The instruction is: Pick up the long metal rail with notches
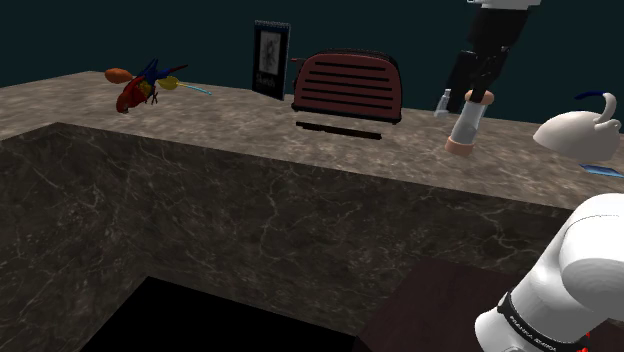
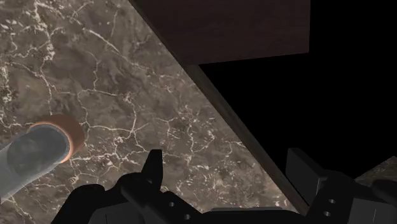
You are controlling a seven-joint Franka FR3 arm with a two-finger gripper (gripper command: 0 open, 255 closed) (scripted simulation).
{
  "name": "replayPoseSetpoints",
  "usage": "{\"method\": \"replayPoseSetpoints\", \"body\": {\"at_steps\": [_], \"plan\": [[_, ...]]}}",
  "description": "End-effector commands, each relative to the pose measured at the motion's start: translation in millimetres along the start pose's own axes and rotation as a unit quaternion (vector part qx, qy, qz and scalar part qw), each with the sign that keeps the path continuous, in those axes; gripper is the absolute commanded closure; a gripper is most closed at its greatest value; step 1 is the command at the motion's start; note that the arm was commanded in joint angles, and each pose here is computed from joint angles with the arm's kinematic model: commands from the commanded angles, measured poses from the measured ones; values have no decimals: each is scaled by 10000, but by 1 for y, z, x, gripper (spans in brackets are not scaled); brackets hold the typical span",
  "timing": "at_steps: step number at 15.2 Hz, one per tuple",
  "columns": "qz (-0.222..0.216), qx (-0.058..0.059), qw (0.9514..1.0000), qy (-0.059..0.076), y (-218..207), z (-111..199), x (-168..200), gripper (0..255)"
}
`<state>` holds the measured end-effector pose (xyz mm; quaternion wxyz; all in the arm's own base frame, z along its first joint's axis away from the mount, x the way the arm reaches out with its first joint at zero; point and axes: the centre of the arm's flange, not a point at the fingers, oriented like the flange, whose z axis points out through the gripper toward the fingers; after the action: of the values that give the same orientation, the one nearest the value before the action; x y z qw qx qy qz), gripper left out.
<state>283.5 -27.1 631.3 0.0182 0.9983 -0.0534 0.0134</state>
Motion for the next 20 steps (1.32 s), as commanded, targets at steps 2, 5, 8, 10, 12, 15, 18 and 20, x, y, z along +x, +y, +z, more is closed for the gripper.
{"method": "replayPoseSetpoints", "body": {"at_steps": [2, 5, 8, 10, 12, 15, 18, 20], "plan": [[-103, 23, 9999, 15, 4, 5, 11, 0], [-413, 93, 9991, 59, 16, 21, 45, 0], [-722, 162, 9972, 104, 25, 37, 79, 0], [-928, 208, 9954, 133, 30, 48, 103, 0], [-1134, 254, 9931, 163, 33, 58, 126, 0], [-1441, 323, 9888, 207, 37, 74, 162, 0], [-1746, 392, 9835, 251, 38, 89, 198, 0], [-1949, 437, 9794, 280, 37, 99, 222, 0]]}}
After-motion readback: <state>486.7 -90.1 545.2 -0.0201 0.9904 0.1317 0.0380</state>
